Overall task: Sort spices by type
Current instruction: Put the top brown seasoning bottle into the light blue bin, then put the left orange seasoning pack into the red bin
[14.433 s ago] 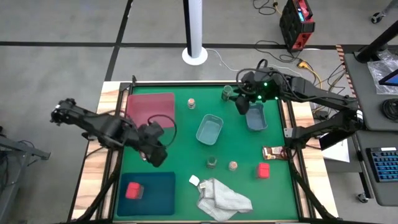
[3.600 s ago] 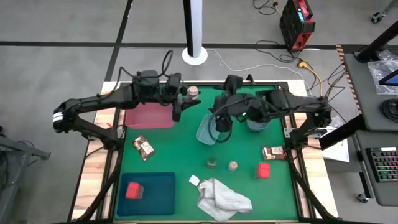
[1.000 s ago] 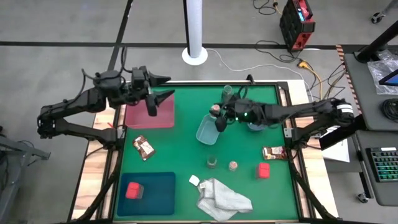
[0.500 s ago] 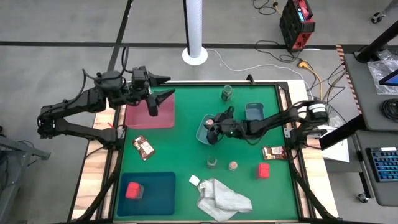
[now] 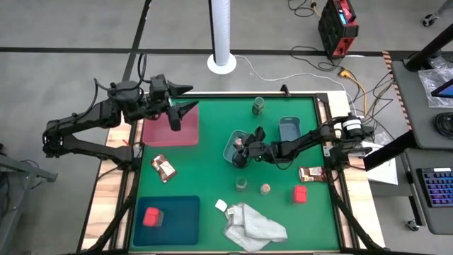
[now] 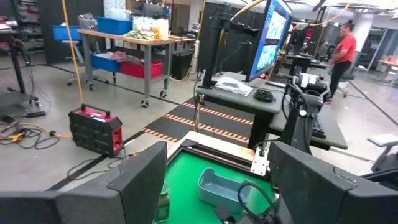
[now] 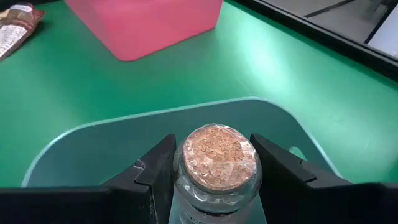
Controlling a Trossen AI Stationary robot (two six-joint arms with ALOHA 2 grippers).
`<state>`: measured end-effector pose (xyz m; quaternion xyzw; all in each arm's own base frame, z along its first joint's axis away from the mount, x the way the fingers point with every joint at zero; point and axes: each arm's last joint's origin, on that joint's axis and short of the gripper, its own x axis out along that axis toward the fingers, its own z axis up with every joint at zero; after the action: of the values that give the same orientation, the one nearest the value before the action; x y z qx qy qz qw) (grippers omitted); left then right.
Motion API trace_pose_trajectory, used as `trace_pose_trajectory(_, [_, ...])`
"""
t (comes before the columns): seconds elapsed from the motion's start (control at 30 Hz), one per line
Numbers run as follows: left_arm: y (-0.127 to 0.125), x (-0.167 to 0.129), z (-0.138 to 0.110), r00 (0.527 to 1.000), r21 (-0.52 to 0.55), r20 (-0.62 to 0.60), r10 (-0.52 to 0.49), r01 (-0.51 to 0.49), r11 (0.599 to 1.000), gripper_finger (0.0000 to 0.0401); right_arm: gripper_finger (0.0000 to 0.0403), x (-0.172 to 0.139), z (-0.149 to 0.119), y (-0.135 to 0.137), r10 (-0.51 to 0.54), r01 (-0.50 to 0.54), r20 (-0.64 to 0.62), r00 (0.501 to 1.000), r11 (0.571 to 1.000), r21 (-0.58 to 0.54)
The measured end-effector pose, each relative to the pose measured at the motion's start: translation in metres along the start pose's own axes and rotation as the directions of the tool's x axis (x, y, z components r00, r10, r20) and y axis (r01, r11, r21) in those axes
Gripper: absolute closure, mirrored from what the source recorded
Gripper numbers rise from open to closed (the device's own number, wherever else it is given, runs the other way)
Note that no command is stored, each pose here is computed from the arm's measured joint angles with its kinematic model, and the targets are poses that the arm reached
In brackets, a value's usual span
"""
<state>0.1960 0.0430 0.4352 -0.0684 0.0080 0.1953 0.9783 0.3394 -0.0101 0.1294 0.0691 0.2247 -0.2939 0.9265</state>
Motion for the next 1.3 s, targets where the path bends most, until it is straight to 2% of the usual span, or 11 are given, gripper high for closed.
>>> trace_pose_trajectory(0.53, [0.001,0.001,0.0,1.0,0.011,0.002,0.026,-0.026,1.0,0.0133,0.0234,0.004,-0.009,-0.001,-0.013,0.012,-0.039,0.999,1.0,-0.028])
trace_pose_trajectory(0.73, [0.001,0.001,0.0,1.0,0.011,0.002,0.025,-0.025,1.0,0.0133,0.0193,0.004,-0.009,-0.001,-0.013,0.012,-0.039,0.999,0.999,-0.037])
trace_pose_trajectory(0.93, [0.001,0.001,0.0,1.0,0.011,0.002,0.026,-0.026,1.0,0.0133,0.0193,0.003,-0.006,-0.001,-0.011,0.009,-0.032,0.999,0.997,-0.072])
trace_pose_trajectory(1.17, [0.001,0.001,0.0,1.0,0.011,0.003,0.026,-0.026,1.0,0.0133,0.0195,-0.001,0.008,0.001,0.0,0.0,-0.003,1.0,0.996,-0.093])
trace_pose_trajectory(1.3, [0.001,0.001,0.0,1.0,0.011,0.003,0.026,-0.026,1.0,0.0133,0.0188,-0.007,0.022,0.002,-0.005,0.001,-0.032,0.999,0.994,-0.11])
